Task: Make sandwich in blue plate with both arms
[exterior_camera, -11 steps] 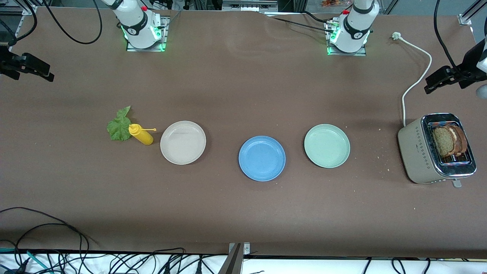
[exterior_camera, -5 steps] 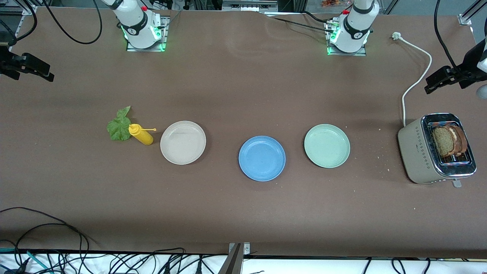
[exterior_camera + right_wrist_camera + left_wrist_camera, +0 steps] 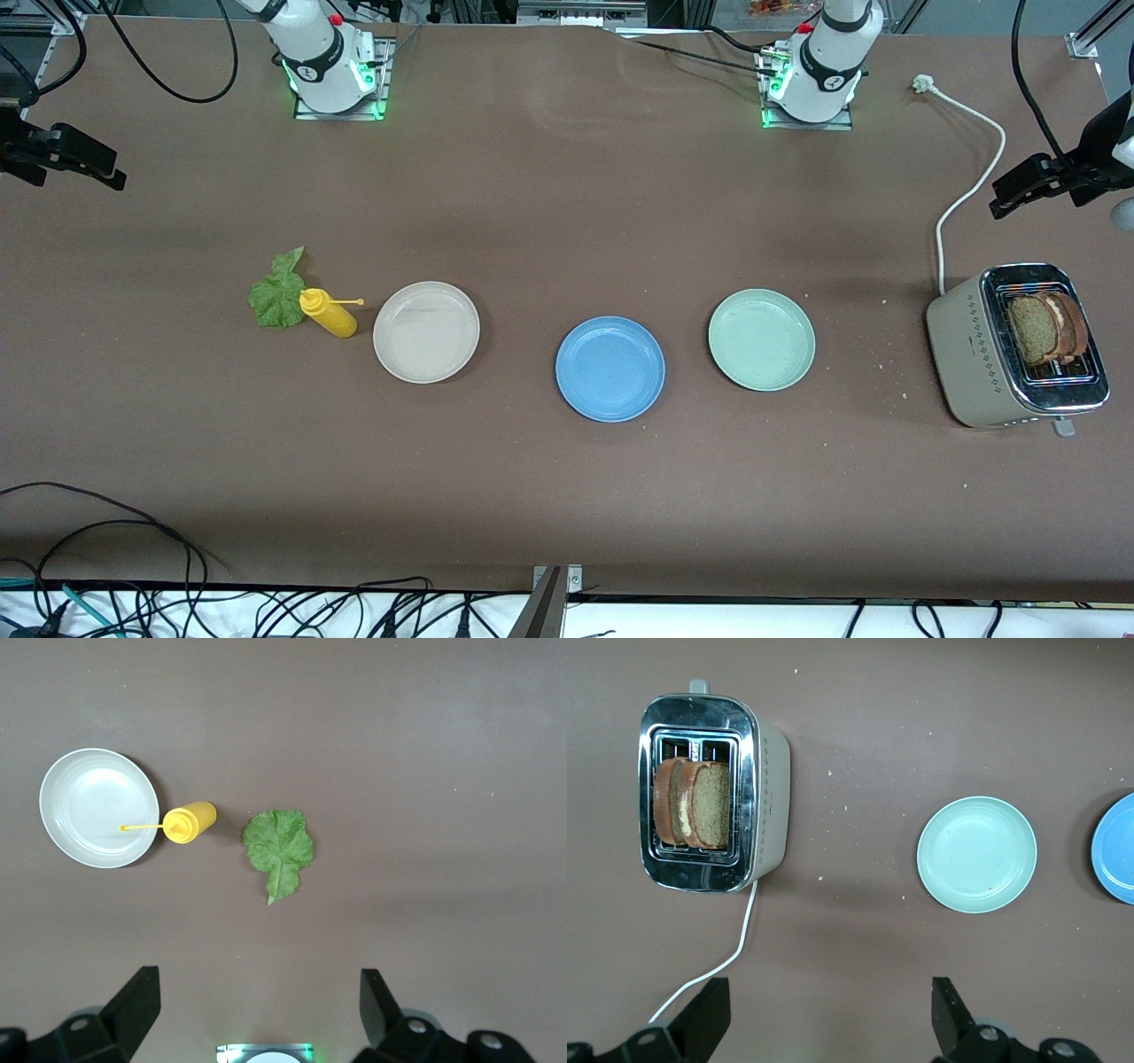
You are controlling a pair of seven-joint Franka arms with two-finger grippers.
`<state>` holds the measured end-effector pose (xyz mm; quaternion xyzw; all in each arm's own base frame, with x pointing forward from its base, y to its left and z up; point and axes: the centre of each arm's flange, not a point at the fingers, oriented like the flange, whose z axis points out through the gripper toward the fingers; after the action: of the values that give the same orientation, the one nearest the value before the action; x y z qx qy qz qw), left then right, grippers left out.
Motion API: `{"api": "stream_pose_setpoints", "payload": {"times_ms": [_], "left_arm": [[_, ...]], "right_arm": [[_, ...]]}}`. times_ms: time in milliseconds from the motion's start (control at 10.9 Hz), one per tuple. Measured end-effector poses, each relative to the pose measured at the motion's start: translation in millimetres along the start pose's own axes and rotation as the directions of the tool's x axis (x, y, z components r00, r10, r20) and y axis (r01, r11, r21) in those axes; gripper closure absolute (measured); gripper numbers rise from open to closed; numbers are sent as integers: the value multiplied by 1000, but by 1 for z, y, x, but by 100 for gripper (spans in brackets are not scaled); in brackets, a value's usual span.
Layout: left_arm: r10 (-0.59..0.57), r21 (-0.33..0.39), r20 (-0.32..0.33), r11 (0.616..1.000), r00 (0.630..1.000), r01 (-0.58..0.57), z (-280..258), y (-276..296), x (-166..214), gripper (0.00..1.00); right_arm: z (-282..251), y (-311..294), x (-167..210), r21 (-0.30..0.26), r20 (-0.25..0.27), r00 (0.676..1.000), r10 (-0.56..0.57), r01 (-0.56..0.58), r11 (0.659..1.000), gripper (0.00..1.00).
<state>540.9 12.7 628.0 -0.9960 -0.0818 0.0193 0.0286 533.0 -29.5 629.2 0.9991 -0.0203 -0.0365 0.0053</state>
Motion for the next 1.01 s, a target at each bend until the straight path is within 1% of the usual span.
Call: {"api": "stream_pose_setpoints", "payload": {"times_ms": [276,459,735,1010], "left_arm": [[0,0,0,1000,1000,0,0,0,0,0],[1,2,12,1000,1000,-1,1,0,-1,0],[-2,-43,25,999,1000,3,-2,2,-3,0],[-5,-48,25,999,1000,7,-2,0,-3,0]], "right_arm": [[0,0,0,0,0,1000,0,0,1000,0],[0,0,0,0,0,1000,0,0,1000,0],[0,0,0,0,0,1000,0,0,1000,0],[0,0,0,0,0,1000,0,0,1000,0]]}}
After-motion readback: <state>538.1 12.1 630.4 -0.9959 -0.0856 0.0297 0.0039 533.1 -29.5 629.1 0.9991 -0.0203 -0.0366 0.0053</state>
